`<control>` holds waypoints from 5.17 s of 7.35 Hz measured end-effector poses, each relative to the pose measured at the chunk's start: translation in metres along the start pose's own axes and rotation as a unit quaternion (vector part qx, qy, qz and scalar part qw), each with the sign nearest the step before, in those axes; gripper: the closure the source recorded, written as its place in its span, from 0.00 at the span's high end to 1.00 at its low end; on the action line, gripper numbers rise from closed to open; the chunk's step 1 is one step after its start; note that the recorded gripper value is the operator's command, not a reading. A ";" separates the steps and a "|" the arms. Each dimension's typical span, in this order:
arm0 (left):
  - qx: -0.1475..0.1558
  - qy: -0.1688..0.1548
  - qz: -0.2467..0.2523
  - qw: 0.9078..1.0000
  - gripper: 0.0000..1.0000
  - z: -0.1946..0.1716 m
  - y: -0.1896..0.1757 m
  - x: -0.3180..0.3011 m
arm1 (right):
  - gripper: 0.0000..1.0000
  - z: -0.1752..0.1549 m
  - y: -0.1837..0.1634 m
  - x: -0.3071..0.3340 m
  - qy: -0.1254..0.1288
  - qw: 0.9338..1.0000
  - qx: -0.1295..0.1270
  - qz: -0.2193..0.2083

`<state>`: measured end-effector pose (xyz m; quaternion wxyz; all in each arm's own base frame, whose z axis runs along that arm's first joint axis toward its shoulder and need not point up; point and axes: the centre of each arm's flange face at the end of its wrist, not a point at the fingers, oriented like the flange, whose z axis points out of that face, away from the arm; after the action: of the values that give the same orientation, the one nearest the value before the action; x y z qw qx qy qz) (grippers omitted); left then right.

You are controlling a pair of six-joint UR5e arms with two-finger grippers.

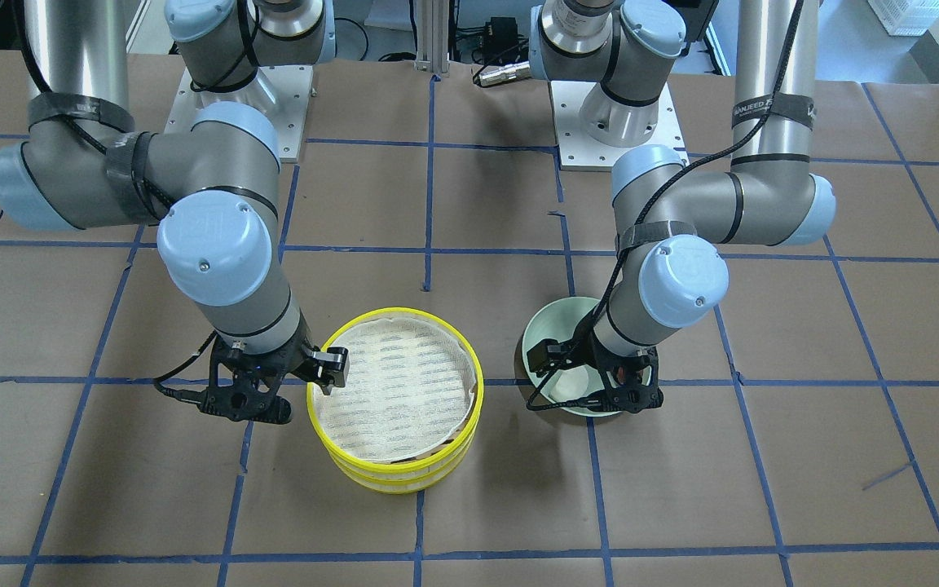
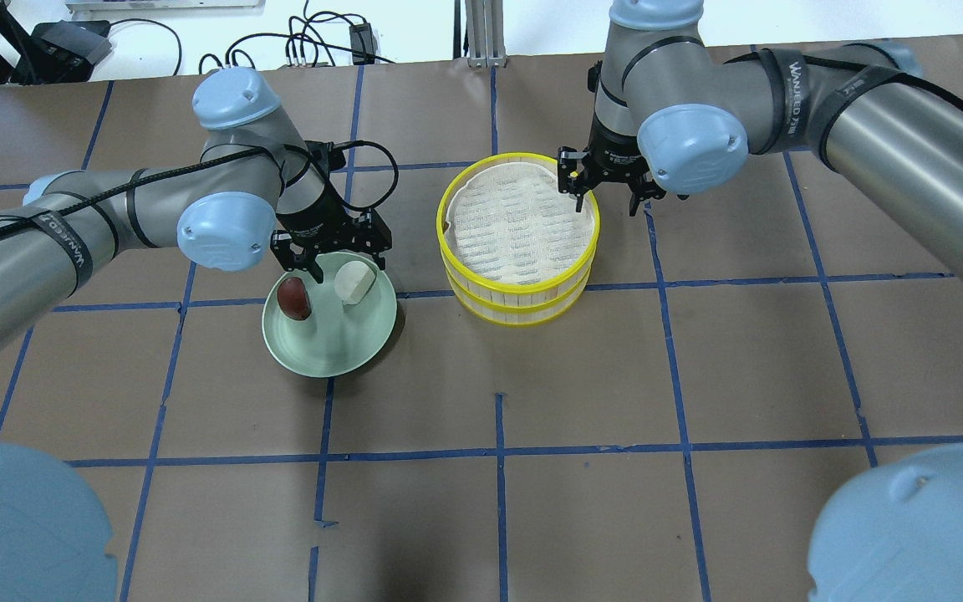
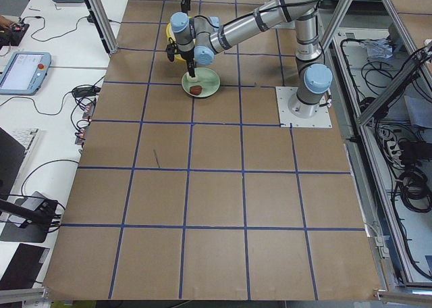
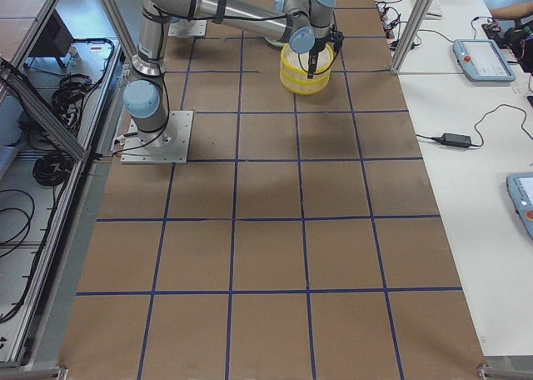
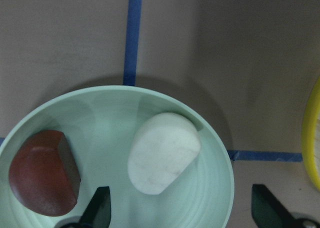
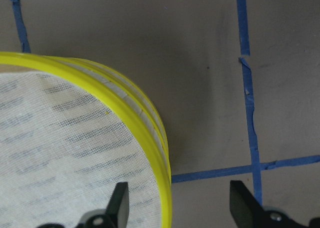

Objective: Place buns in different layers of steamer
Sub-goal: 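Lower left gripper to the white bun while right gripper reaches the steamer rim, then close left gripper on the white bun while right gripper grips the top tier rim, then lift the top steamer tier aside with right gripper while left lifts the white bun, then lower the white bun into the bottom steamer tier and open left gripper, then raise left gripper away while right gripper lifts the top tier back, then stack the top tier with right gripper while left moves toward the red bun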

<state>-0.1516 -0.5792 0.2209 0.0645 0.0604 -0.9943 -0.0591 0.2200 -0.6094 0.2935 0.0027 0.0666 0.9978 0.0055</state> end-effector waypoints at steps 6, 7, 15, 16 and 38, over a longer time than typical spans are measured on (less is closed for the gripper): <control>-0.004 -0.002 -0.001 1.000 0.16 0.025 -0.009 -0.003 | 0.06 0.014 0.001 0.000 0.003 1.000 -0.011 0.007; 0.000 -0.002 -0.001 1.000 0.16 0.023 -0.010 -0.002 | 0.06 0.005 0.002 0.001 0.002 1.000 -0.006 0.006; 0.080 0.037 -0.063 0.994 0.16 -0.076 0.026 0.087 | 0.06 -0.069 -0.045 0.200 0.037 0.995 0.013 -0.086; 0.080 0.067 -0.070 0.992 0.16 -0.077 0.028 0.105 | 0.06 -0.065 -0.048 0.209 0.037 0.995 0.011 -0.093; 0.101 -0.062 0.062 0.991 1.00 -0.186 0.073 0.017 | 0.06 -0.008 0.010 -0.011 0.044 0.997 0.025 0.060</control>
<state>-0.1510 -0.5297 0.4150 0.0001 0.0010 -0.9991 0.0421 0.2323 -0.6006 0.3018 -0.0431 0.1256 0.9910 -0.0168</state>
